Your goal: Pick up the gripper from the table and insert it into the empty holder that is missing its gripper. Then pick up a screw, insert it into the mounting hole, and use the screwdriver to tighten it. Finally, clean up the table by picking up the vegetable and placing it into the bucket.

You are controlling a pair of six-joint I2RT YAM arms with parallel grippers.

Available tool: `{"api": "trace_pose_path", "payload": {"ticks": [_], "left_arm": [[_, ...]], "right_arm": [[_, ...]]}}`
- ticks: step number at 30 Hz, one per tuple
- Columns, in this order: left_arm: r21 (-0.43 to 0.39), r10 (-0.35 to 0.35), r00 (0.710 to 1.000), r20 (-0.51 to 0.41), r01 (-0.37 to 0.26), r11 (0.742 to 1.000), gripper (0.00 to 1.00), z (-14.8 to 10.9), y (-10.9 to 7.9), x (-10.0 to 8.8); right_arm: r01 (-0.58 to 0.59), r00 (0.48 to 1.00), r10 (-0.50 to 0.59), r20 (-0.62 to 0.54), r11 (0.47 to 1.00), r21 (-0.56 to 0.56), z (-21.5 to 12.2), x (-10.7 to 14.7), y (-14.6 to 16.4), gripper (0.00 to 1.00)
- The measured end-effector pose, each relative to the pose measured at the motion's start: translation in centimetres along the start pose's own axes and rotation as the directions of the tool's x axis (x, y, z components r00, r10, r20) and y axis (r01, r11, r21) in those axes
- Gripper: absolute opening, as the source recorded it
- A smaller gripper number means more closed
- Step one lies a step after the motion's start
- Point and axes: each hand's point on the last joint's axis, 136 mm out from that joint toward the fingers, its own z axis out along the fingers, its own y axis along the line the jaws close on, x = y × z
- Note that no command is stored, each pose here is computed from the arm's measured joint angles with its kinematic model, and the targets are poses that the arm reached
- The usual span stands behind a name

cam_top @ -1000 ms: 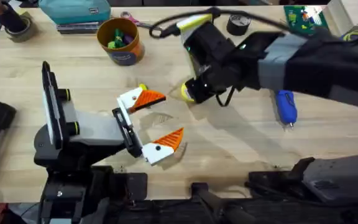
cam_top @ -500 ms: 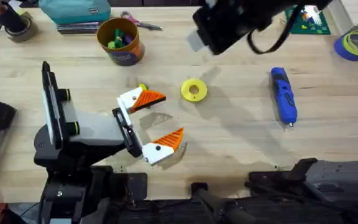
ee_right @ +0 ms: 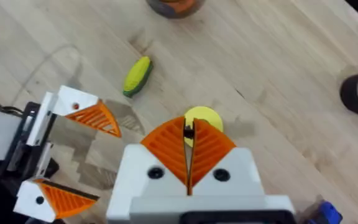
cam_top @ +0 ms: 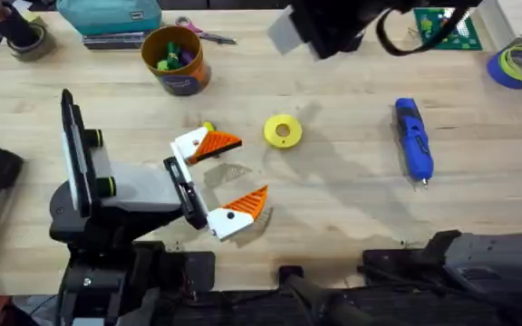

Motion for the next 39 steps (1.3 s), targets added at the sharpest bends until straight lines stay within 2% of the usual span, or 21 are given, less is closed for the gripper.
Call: {"api": "trace_pose_path", "payload": {"ticks": [16, 26, 39], "left_arm": [[0.0, 0.0, 1.0, 0.0, 0.0, 1.0, 0.986, 0.0, 0.0, 0.0], [0.0, 0.0, 1.0, 0.0, 0.0, 1.0, 0.985, 0.0, 0.0, 0.0], [0.0, 0.0, 1.0, 0.0, 0.0, 1.0, 0.986, 0.0, 0.0, 0.0]], "right_arm": [[0.177, 0.984, -0.18, -0.012, 0.977, -0.117, 2.6, -1.7, 8.2, 0.006], [0.292, 0.954, -0.3, -0.018, 0.94, -0.177, 3.5, -0.8, 12.7, 0.006], [0.351, 0.934, -0.357, 0.003, 0.915, -0.198, 3.1, -0.5, 14.3, 0.006]]}}
